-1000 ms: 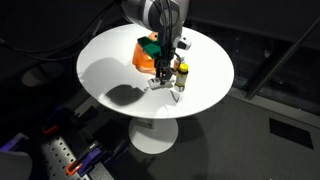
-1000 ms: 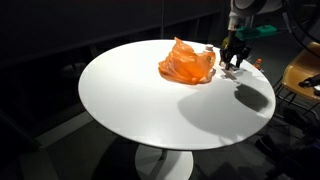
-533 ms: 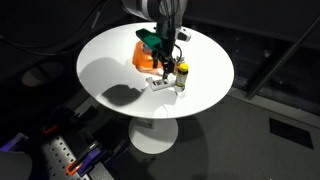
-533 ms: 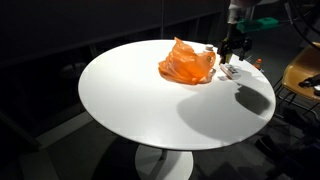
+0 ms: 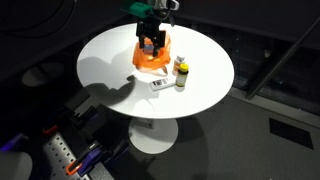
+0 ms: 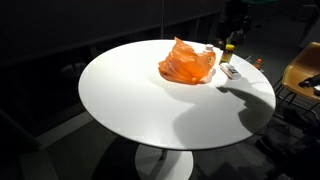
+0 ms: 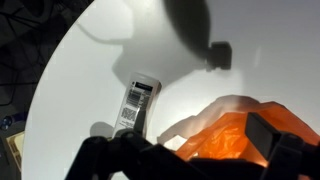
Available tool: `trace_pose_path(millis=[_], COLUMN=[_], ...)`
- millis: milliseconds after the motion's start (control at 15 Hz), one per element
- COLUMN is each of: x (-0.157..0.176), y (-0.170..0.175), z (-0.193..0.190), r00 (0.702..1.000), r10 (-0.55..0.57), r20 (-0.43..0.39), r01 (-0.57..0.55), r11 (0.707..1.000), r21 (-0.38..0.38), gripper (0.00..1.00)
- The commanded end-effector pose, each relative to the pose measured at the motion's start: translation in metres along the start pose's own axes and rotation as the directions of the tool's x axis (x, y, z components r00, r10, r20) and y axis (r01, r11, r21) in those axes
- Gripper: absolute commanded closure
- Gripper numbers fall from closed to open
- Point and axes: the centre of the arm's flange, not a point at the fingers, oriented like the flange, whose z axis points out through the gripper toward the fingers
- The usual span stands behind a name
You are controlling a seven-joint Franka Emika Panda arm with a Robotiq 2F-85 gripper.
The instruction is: Remove the white box from the plastic and put it on the table
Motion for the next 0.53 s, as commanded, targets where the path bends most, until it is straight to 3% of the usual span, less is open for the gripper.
trace_pose_path(millis=[0, 200, 467], x=[-0.026, -0.046, -0.069], y=[-0.013, -0.022, -0.029], z=[-0.042, -0.071, -0.105], r00=[0.997, 0.99, 0.979], r10=[-0.071, -0.108, -0.139], r20=[-0.026, -0.088, -0.146], r01=[0.069, 0.1, 0.131], r11=[0.996, 0.991, 0.989], r21=[-0.055, -0.088, -0.064], gripper=[0.0, 0.0, 0.0])
